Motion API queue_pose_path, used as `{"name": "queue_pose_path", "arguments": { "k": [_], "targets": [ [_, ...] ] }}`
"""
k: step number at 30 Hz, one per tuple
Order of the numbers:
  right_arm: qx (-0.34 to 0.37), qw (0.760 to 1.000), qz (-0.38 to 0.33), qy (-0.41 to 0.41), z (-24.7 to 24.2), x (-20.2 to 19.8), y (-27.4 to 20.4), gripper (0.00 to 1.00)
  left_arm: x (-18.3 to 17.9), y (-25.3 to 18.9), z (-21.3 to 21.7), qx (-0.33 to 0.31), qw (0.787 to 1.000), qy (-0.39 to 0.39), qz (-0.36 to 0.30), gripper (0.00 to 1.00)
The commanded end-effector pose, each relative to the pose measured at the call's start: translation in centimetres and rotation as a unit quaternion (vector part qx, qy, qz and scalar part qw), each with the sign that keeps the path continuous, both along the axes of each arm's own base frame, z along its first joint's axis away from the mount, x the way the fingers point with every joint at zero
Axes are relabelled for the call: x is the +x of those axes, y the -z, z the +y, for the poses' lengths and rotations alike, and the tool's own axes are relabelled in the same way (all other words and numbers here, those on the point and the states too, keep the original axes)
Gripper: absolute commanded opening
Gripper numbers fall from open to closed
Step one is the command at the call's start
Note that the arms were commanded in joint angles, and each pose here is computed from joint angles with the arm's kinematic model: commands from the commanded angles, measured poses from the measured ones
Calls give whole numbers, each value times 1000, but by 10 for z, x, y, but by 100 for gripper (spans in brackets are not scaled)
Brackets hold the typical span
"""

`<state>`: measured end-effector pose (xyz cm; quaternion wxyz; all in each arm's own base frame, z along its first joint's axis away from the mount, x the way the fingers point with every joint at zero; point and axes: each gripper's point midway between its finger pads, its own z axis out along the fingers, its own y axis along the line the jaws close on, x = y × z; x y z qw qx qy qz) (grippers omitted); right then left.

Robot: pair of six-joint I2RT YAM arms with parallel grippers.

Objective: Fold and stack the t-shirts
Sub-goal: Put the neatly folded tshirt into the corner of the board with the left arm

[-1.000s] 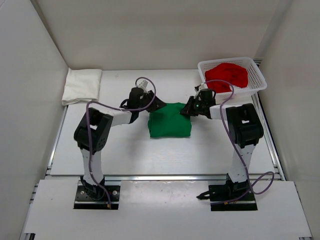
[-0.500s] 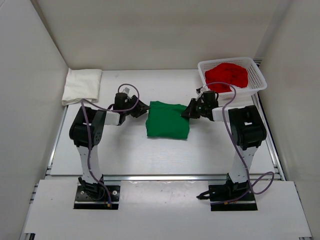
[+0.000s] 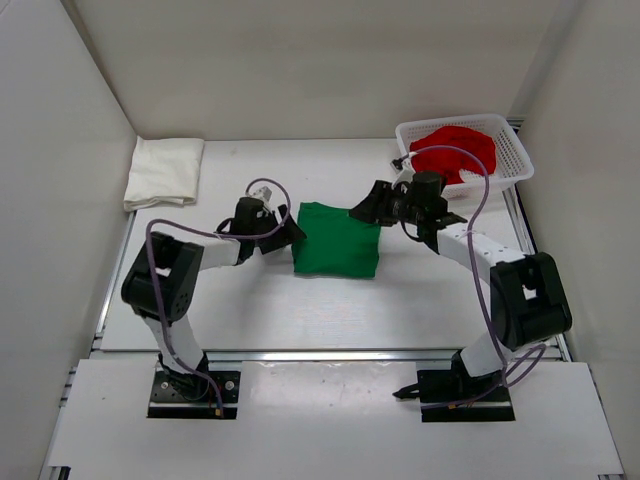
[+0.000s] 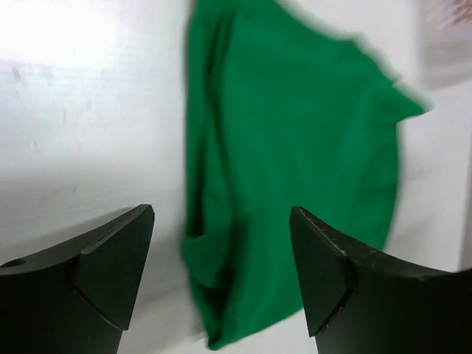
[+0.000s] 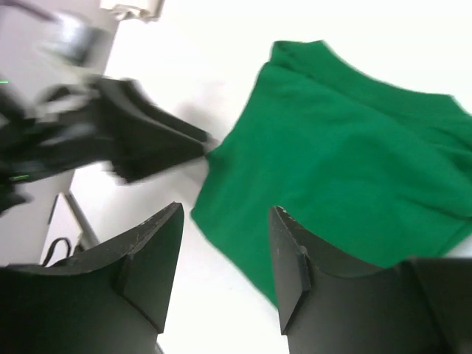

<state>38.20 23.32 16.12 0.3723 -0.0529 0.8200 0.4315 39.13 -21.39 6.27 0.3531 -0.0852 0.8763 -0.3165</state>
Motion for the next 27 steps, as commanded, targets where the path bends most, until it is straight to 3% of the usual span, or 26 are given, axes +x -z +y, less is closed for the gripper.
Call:
{"name": "queue_pose_path", "arguments": {
  "k": [1, 5, 6, 8, 10, 14, 16, 22, 27],
  "targets": [
    [13, 1000, -14, -9, 5, -15, -9, 49, -19, 43, -2, 29, 997, 38, 59, 86],
    [13, 1000, -16, -12, 3, -27, -7, 49, -18, 65, -26, 8, 994, 75, 84, 84],
    [12, 1000, -12, -10, 1, -31, -4, 49, -18, 74, -29, 9, 992, 78, 95, 78],
    [17, 1000, -4, -10, -1, -39, 3, 49, -13, 81, -43, -2, 991, 83, 103, 49],
    [19, 1000, -2, -9, -4, -45, 5, 49, -8, 78, -61, -34, 989, 97, 102, 33],
    [13, 1000, -3, -14, -10, -58, 8, 49, 20, 59, -92, -62, 989, 107, 77, 8],
    [18, 1000, -3, -16, -13, -67, 10, 49, 41, 41, -97, -59, 991, 100, 62, 1],
    [24, 1000, 8, -5, -27, -98, 25, 48, 145, -80, -74, -90, 993, 65, -40, 0],
    [22, 999, 36, -19, -25, -117, 47, 48, 201, -161, 43, -77, 992, -34, -94, 0]
  ]
}}
